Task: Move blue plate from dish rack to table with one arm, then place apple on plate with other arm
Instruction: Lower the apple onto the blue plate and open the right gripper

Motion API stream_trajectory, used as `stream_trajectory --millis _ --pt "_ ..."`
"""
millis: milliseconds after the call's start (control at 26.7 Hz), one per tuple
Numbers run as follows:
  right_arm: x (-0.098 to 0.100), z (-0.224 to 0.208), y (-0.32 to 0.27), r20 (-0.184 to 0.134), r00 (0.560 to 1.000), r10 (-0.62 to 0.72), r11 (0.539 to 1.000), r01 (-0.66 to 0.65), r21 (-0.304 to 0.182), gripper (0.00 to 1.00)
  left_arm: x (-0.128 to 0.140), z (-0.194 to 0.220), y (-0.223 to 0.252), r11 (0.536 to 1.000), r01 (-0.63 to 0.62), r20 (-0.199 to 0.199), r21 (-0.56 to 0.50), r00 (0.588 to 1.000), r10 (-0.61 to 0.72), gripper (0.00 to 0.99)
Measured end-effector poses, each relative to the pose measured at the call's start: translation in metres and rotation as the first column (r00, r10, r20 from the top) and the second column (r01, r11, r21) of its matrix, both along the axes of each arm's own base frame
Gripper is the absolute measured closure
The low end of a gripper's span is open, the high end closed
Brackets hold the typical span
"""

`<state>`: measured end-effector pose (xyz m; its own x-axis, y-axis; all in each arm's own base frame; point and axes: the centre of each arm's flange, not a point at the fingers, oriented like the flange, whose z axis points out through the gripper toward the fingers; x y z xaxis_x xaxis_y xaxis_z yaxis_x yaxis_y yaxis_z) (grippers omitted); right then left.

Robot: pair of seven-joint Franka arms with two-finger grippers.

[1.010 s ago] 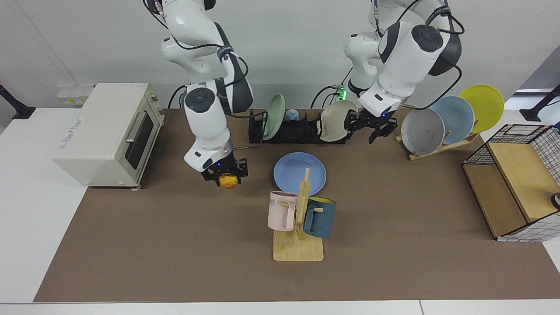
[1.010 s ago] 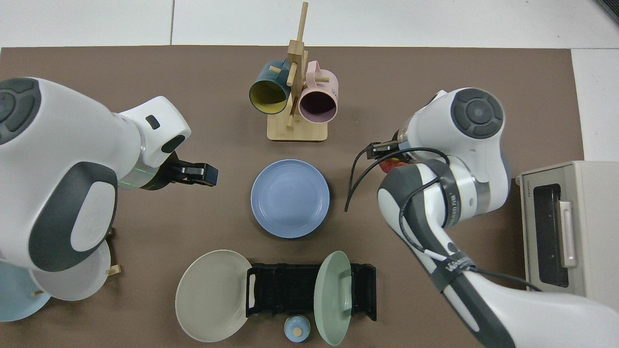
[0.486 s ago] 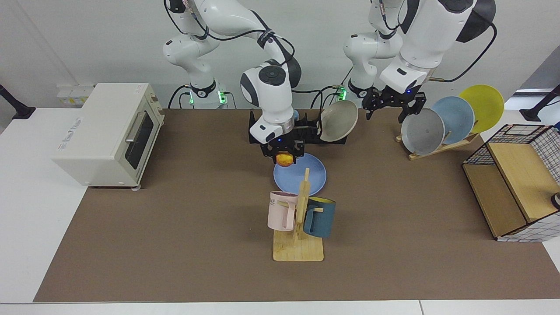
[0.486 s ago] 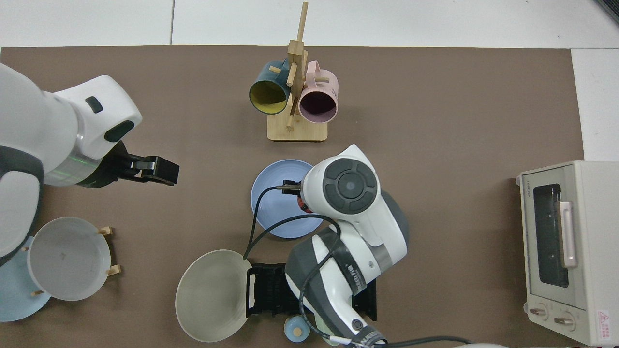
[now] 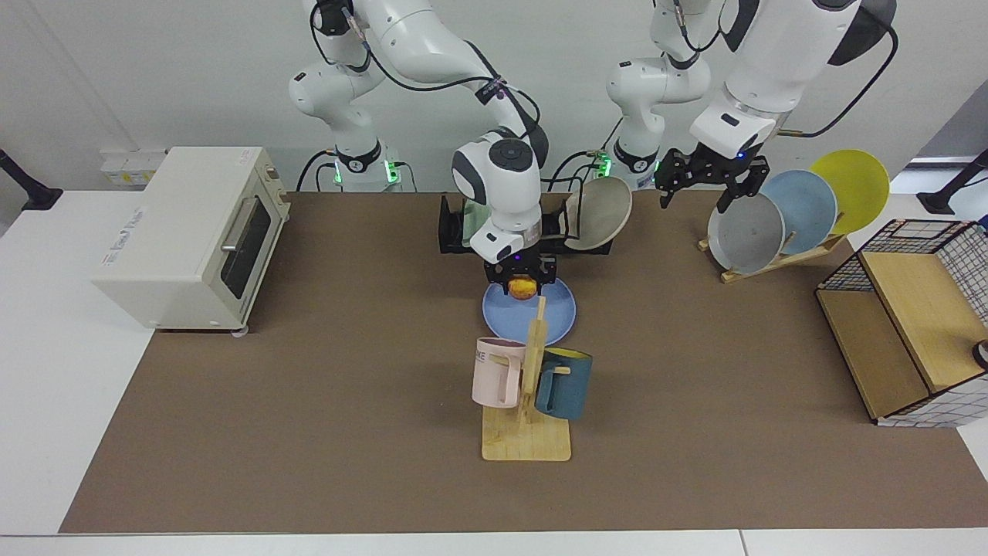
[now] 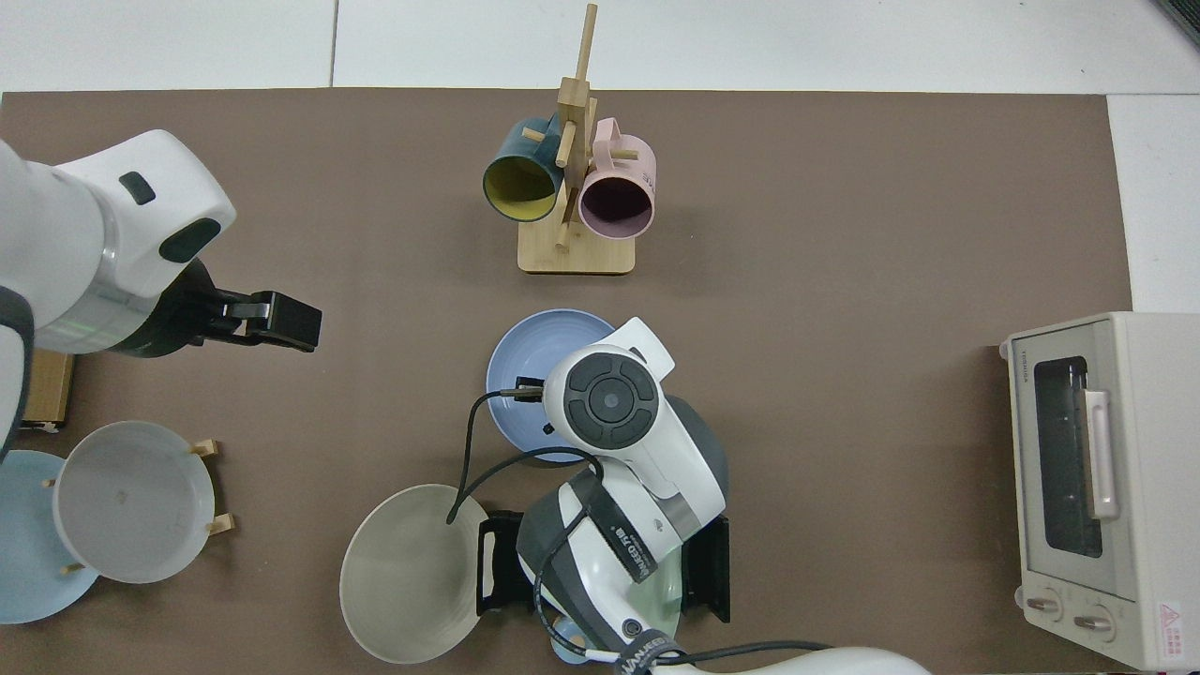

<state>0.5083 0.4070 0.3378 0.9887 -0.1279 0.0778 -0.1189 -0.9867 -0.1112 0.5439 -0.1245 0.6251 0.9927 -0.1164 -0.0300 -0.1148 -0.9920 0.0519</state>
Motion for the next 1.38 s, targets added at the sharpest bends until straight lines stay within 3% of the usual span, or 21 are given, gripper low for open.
stream_trajectory --millis 299,973,1048,1085,1235,1384 --pt "-0.015 -0.024 0.021 0.012 1.0 -0.004 1.0 0.004 0.007 0.3 0.0 0.003 0.002 1.0 -0.001 0.007 0.012 1.0 0.001 0.0" --pt "-0.011 -0.037 0.017 0.032 0.999 -0.015 1.0 0.015 0.014 0.3 -0.001 0.007 0.0 1.0 0.003 0.017 0.018 1.0 -0.003 0.0" --pt "-0.011 -0.037 0.017 0.034 0.999 -0.016 1.0 0.015 0.015 0.27 -0.001 0.007 0.0 1.0 0.003 0.017 0.018 1.0 -0.003 0.0" --pt "-0.011 -0.037 0.017 0.035 0.999 -0.016 1.0 0.015 0.016 0.18 -0.001 0.007 0.0 1.0 0.003 0.017 0.018 1.0 -0.003 0.0" --pt "-0.005 -0.034 0.013 0.043 0.999 -0.025 0.999 0.025 0.02 0.0 -0.001 0.007 0.0 1.0 0.003 0.017 0.018 1.0 -0.003 0.0" --pt "0.009 -0.021 0.002 0.062 0.997 -0.053 0.998 0.051 0.035 0.0 -0.001 0.007 0.0 1.0 0.003 0.017 0.018 1.0 -0.003 0.0"
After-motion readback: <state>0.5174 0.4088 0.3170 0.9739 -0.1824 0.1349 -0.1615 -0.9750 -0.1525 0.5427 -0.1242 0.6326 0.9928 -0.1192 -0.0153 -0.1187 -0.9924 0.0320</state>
